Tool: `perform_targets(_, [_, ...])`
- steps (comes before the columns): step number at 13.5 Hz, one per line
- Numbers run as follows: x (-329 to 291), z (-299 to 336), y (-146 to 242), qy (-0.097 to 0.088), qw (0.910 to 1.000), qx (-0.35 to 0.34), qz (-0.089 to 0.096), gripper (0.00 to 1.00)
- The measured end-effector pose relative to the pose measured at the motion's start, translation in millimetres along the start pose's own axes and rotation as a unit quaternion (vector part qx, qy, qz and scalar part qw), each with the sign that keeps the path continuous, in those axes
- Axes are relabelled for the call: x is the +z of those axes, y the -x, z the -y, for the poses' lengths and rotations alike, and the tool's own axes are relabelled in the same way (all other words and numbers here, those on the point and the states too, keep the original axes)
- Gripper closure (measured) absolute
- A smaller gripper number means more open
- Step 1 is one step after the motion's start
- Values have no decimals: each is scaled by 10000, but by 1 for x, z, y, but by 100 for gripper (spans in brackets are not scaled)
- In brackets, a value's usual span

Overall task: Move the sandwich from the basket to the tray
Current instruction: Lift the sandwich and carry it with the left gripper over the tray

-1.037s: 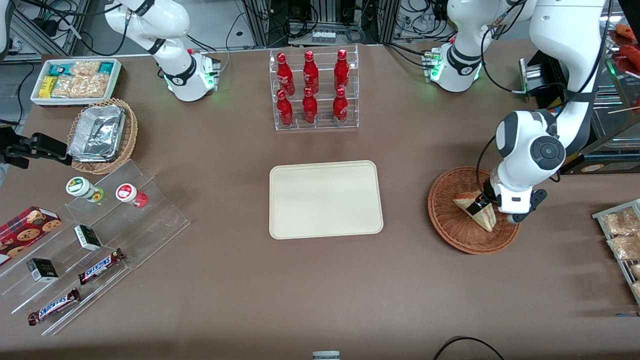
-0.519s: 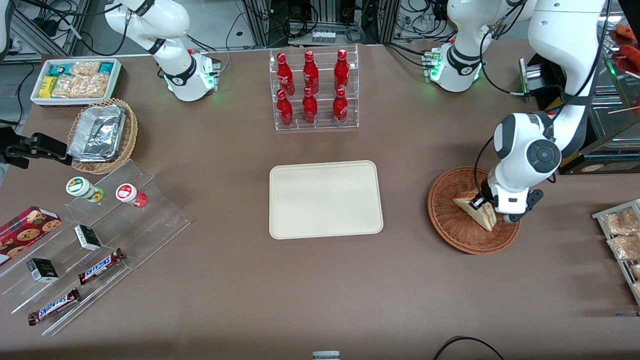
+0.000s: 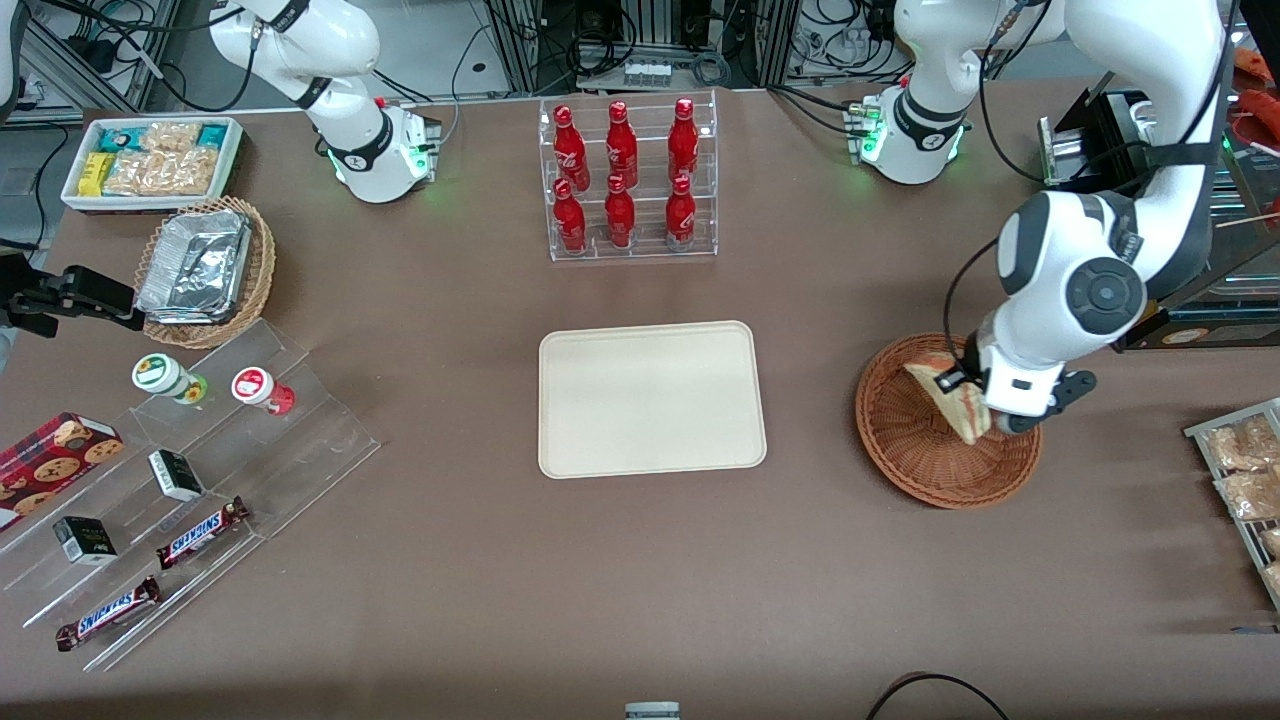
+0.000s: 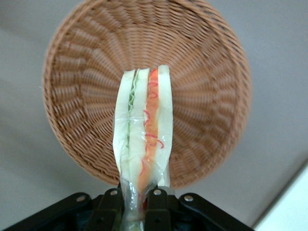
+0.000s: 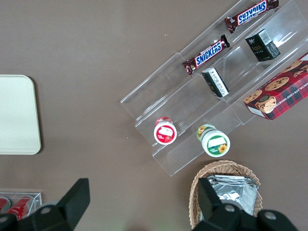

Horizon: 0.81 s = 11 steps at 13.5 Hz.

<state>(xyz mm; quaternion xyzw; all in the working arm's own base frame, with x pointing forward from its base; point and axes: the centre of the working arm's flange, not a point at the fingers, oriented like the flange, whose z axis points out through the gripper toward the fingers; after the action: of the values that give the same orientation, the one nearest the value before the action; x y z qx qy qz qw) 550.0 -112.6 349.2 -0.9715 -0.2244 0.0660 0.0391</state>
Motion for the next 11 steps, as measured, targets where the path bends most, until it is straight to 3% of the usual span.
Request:
perform_targets(5, [-4, -82, 69, 46, 9944, 1053, 15, 84])
perform_targets(9, [-3, -163, 127, 194, 9859, 1659, 81, 84])
perform_targets(11, [5, -205, 161, 109, 9860, 1666, 19, 84])
